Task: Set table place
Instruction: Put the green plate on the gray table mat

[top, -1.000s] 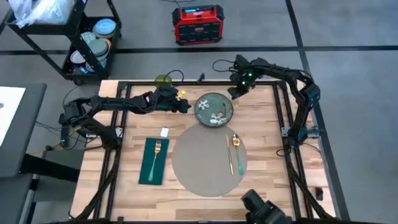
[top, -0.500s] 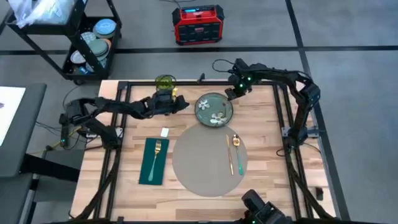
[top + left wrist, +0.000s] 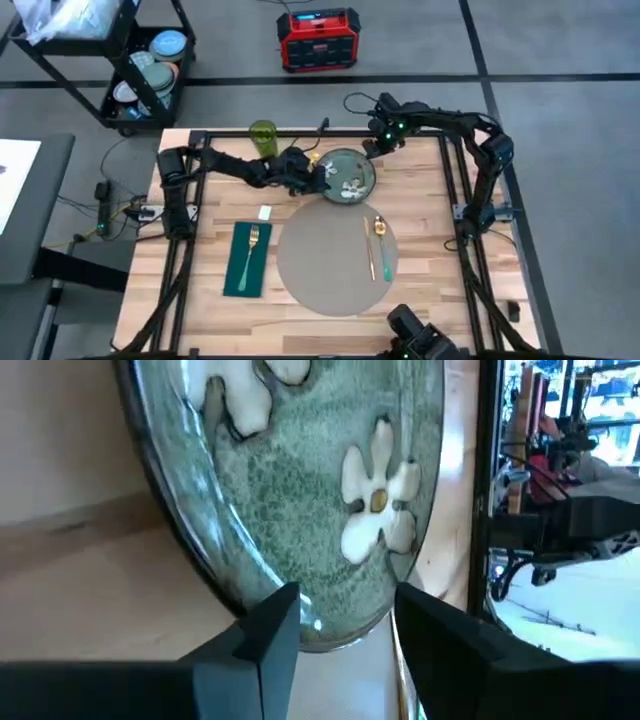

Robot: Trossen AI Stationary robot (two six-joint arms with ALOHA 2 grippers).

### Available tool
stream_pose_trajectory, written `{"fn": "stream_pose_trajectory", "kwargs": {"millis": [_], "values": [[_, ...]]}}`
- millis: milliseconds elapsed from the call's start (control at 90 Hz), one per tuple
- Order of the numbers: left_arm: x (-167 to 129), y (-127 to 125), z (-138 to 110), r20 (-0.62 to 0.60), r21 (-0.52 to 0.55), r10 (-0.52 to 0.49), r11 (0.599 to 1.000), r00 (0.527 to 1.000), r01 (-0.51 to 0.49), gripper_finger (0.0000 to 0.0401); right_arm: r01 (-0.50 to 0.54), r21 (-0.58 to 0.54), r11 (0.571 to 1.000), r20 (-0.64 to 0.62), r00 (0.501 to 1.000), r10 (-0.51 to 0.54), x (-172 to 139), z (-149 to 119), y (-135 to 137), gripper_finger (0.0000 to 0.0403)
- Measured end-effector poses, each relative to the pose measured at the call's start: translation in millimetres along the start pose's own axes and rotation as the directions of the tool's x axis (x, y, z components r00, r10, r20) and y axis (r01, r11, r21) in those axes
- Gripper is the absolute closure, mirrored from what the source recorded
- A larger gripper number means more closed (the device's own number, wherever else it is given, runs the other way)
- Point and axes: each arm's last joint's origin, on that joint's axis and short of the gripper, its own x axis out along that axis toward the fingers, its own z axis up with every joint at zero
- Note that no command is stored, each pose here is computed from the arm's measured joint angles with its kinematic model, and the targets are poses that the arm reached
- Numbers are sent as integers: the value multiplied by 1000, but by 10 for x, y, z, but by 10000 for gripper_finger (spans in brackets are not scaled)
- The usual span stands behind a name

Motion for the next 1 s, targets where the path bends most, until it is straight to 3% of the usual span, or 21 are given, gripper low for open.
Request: {"fn": "stream_pose_trajectory", "kwargs": {"millis": [233, 400, 500, 600, 689, 800, 900, 1000], "values": [[-16, 33, 38, 12, -14, 25, 1000, 1000, -25, 255, -62, 2, 998, -72, 995, 62, 267, -61, 43, 253], [-51, 69, 106, 22, -81, 45, 996, 999, -44, 255, -67, -15, 998, -67, 996, 66, 290, -59, 88, 253], [-133, 46, 146, 36, -139, 55, 989, 998, -49, 255, -65, -12, 998, -65, 996, 64, 285, -56, 76, 253], [-316, -67, 152, 36, -132, 67, 989, 997, -62, 255, -67, -11, 998, -43, 997, 66, 275, -30, 55, 253], [-527, -138, 127, 78, -111, 160, 982, 984, -151, 255, -71, -12, 997, -17, 997, 71, 276, -1, 56, 253], [-728, -62, 87, 183, -155, 380, 922, 907, -355, 255, -73, -11, 997, -1, 997, 73, 276, 16, 60, 253], [-695, 15, 101, 165, -105, 418, 908, 893, -406, 255, -74, -8, 997, -2, 997, 74, 289, 12, 87, 253], [-537, 66, 134, 172, -104, 378, 925, 910, -365, 255, -73, -4, 997, -5, 997, 73, 303, 6, 115, 253]]}}
